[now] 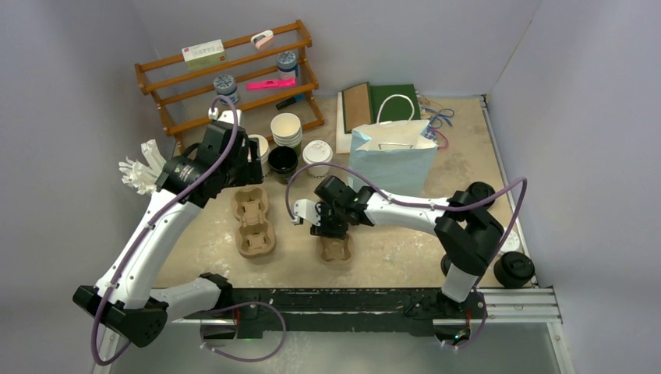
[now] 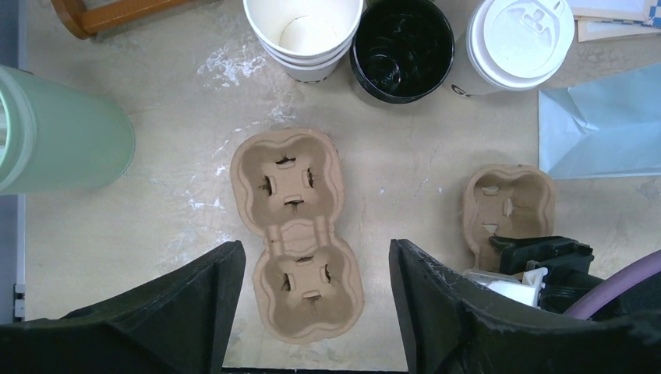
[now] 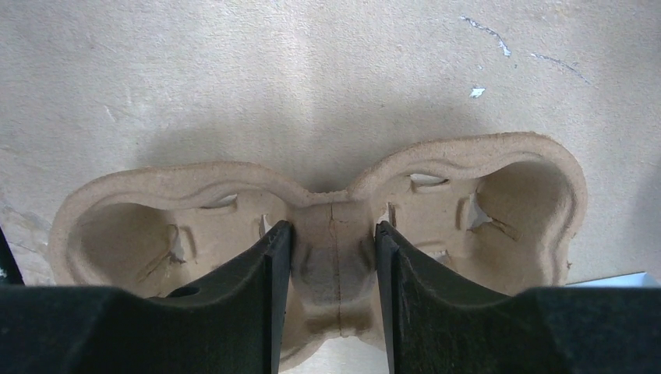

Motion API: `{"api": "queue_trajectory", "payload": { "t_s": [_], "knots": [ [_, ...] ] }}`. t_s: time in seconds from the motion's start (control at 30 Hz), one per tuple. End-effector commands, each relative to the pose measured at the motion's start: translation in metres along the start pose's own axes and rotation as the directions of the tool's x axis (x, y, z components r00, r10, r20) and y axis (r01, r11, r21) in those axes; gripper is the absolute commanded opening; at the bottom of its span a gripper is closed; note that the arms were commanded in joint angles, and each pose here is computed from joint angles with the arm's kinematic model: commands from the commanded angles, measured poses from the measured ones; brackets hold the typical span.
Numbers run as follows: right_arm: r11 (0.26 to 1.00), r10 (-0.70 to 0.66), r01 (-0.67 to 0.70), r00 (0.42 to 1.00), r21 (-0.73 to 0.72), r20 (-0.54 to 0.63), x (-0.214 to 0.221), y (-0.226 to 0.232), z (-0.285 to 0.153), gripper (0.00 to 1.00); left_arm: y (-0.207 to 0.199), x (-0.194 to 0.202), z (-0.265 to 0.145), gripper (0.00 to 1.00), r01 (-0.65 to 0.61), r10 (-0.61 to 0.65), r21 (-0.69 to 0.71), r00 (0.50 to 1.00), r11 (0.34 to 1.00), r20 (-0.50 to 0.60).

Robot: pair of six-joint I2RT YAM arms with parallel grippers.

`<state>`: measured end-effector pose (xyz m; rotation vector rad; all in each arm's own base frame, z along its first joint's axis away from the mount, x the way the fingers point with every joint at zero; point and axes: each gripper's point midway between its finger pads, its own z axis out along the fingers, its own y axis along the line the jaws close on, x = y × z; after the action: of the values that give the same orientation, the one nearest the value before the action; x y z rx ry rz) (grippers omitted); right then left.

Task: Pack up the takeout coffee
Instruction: Pick up the cup tray from the center of the board.

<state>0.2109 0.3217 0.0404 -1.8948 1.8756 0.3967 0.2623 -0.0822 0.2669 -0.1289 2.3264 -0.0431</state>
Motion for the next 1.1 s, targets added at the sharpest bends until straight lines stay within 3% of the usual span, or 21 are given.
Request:
{"api": "queue_trajectory", "payload": {
  "t_s": [0.0,0.33,0.57,0.67,0.83,1.0,1.07],
  "knots": [
    [0.999,-0.024,0.024,1.0,-0.027,0.003,0.0,0.004,0.003,0.43,0.004,-0.011,-0.007,0.7,-0.017,0.017,-0.012,0.999,1.0,0.032],
    [1.0,-0.003,0.004,0.997,-0.009,0.079,-0.028,0.0,-0.024,0.4,0.004,-0.011,-0.005,0.7,-0.019,0.019,-0.012,0.999,1.0,0.033],
    [0.996,0.049,-0.068,0.95,0.05,0.309,-0.098,-0.012,-0.097,0.4,0.003,-0.022,-0.008,0.7,-0.009,0.01,-0.015,0.998,1.0,0.063],
    [0.991,0.092,-0.125,0.887,0.044,0.452,-0.135,-0.013,-0.136,0.39,0.006,-0.032,-0.013,0.66,0.008,-0.005,-0.031,0.995,0.999,0.095],
    [0.967,0.128,-0.242,0.74,0.084,0.66,-0.188,-0.027,-0.215,0.33,0.007,-0.062,-0.036,0.62,0.087,-0.089,0.017,0.961,0.996,0.262],
    [0.836,0.24,-0.534,0.565,0.127,0.79,-0.201,-0.069,-0.285,0.23,-0.018,-0.078,-0.033,0.59,0.088,-0.124,0.132,0.947,0.987,0.296],
    [0.77,0.275,-0.627,0.498,0.123,0.822,-0.201,-0.081,-0.309,0.28,-0.034,-0.08,-0.027,0.59,0.078,-0.13,0.191,0.953,0.978,0.274]
  ]
}}
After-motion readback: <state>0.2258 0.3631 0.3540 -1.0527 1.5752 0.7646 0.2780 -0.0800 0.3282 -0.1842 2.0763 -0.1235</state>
